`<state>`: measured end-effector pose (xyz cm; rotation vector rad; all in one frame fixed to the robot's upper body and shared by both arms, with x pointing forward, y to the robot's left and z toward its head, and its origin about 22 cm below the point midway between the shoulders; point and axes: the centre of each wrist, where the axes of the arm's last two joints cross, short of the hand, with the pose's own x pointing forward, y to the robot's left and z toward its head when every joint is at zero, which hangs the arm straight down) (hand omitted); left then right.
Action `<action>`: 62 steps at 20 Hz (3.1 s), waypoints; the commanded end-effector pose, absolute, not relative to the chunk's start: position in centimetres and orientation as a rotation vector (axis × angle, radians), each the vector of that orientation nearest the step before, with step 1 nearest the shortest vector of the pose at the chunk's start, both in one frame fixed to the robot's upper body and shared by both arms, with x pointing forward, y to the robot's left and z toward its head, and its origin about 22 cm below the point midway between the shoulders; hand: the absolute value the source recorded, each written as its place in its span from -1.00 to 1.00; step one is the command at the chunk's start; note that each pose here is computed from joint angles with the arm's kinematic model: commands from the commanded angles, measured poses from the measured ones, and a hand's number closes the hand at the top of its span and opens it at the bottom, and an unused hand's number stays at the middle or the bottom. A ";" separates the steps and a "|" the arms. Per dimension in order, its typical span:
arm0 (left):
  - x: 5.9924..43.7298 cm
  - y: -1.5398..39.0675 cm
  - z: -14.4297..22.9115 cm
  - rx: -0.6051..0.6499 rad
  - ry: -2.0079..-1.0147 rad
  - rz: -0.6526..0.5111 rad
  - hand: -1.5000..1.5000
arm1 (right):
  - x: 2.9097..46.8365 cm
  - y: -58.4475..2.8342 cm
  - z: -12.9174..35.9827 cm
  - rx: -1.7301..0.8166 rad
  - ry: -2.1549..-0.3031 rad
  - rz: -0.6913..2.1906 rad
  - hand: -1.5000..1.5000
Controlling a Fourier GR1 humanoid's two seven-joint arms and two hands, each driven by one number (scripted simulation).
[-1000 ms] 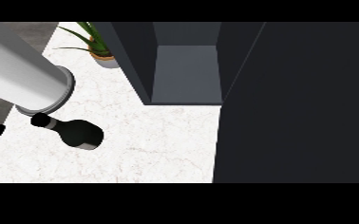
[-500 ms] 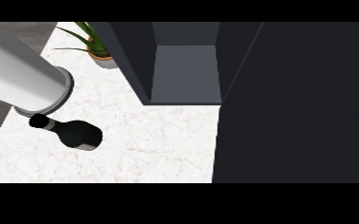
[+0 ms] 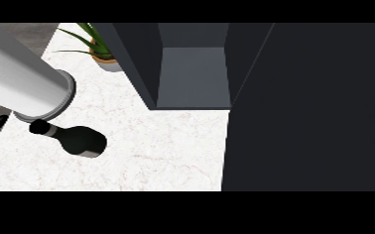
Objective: Pick up the wine, place it into the cabinet and close the cabinet
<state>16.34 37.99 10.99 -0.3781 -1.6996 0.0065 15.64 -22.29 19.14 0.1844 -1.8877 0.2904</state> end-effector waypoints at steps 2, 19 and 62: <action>17.0 39.1 9.5 -0.383 -1.666 -0.027 -1.00 | 12.5 -22.4 21.2 0.250 -1.938 0.295 -1.00; 20.0 39.8 2.0 -0.313 -1.656 0.022 -1.00 | 12.7 -22.5 20.9 0.242 -1.944 0.282 -1.00; 22.2 38.3 -10.8 -0.365 -1.563 0.022 -1.00 | 11.7 -22.3 21.9 0.258 -1.945 0.300 -1.00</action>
